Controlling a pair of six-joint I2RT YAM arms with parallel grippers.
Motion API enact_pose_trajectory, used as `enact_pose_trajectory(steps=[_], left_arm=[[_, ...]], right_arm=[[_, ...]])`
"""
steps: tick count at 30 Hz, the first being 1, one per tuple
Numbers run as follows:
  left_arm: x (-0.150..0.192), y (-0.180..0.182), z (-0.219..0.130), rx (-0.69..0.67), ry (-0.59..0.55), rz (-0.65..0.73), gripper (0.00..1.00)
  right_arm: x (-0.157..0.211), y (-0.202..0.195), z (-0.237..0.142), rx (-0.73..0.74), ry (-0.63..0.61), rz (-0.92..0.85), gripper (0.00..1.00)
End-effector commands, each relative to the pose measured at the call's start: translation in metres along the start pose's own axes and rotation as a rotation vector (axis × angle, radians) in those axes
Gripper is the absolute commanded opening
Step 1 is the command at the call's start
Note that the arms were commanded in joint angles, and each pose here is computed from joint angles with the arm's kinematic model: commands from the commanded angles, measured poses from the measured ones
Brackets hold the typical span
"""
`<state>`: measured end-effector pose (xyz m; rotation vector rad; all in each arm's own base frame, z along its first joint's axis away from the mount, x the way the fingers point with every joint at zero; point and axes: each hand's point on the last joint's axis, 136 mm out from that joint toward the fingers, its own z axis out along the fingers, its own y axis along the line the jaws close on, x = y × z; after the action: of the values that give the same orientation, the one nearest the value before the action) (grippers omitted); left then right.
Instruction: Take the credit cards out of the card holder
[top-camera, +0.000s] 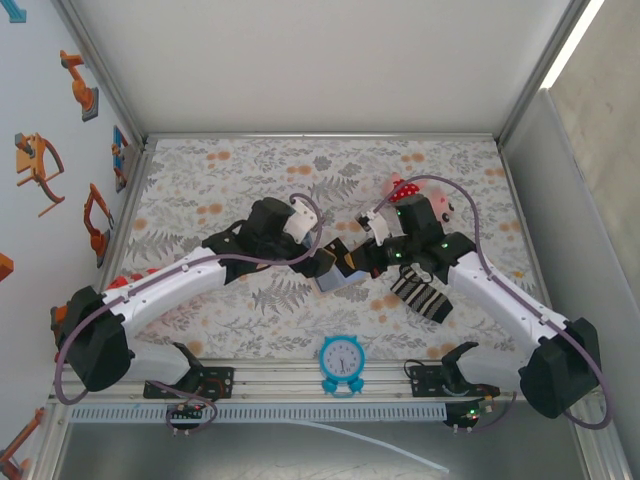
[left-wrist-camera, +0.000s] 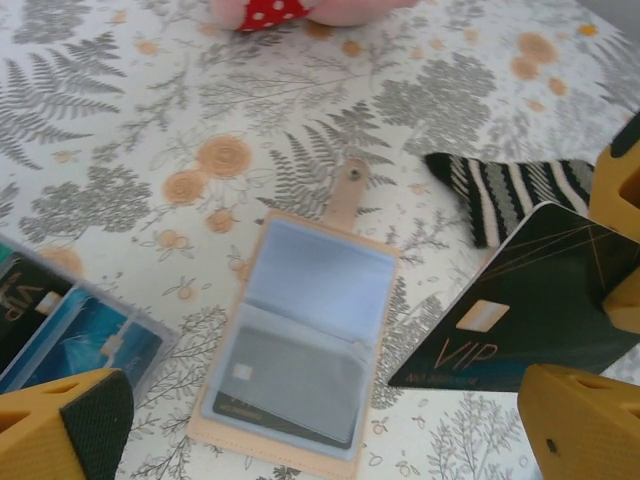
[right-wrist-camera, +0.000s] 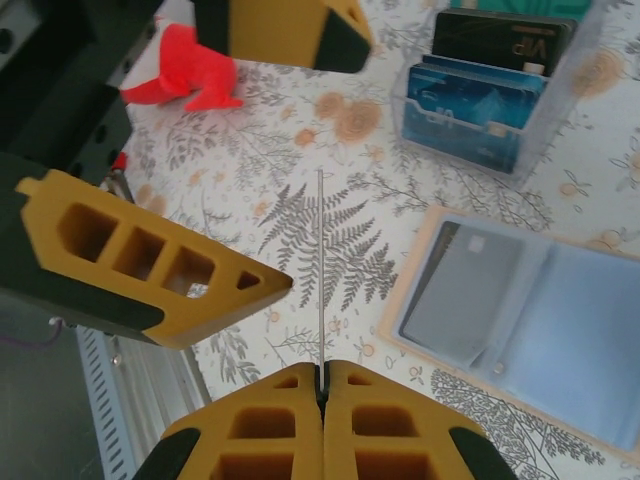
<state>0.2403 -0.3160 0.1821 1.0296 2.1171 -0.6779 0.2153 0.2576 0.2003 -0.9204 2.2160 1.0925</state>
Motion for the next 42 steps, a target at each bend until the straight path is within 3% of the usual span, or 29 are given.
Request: enact_pose_trajectory(steps=[1,4,10,19,22,25,27,37,42], left_arm=[[-0.01,-0.036,-0.017,0.194,-0.027,0.12,0.97],[-0.009,-0.042,-0.019,0.238,-0.021,0.15,0.92],[-0.005,-0.054,-0.019,0.325,0.015,0.16,0.73],[0.0,-0.063,-0.02,0.388,0.037,0.153,0.15],[-0.001,-0.064,-0.022,0.391,0.029,0.151,0.0],[-0.002,-0.063,-0.025,0.382,0.003,0.142,0.0],[-0.005,-0.06,-0.03,0.358,-0.036,0.13,0.0],[-0.028,-0.035,-0.061,0.18,-0.339,-0.02,0.0],[-0.044,-0.038,-0.083,0.214,-0.498,-0.103,0.0]], right_arm=[[-0.005,0.026,-0.01,-0.082,0.006,-0.102,0.0],[-0.004,0.037,-0.011,-0.129,0.016,-0.136,0.0],[-0.004,0.048,-0.013,-0.178,0.024,-0.179,0.0],[-0.008,0.053,-0.015,-0.187,0.015,-0.198,0.0],[-0.01,0.05,-0.015,-0.17,0.006,-0.199,0.1],[-0.012,0.043,-0.015,-0.127,-0.012,-0.188,0.38],[-0.014,0.041,-0.015,-0.106,-0.03,-0.184,0.51],[-0.034,0.034,-0.025,-0.043,-0.278,-0.143,0.62],[-0.053,0.05,-0.027,-0.191,-0.435,-0.094,0.63]])
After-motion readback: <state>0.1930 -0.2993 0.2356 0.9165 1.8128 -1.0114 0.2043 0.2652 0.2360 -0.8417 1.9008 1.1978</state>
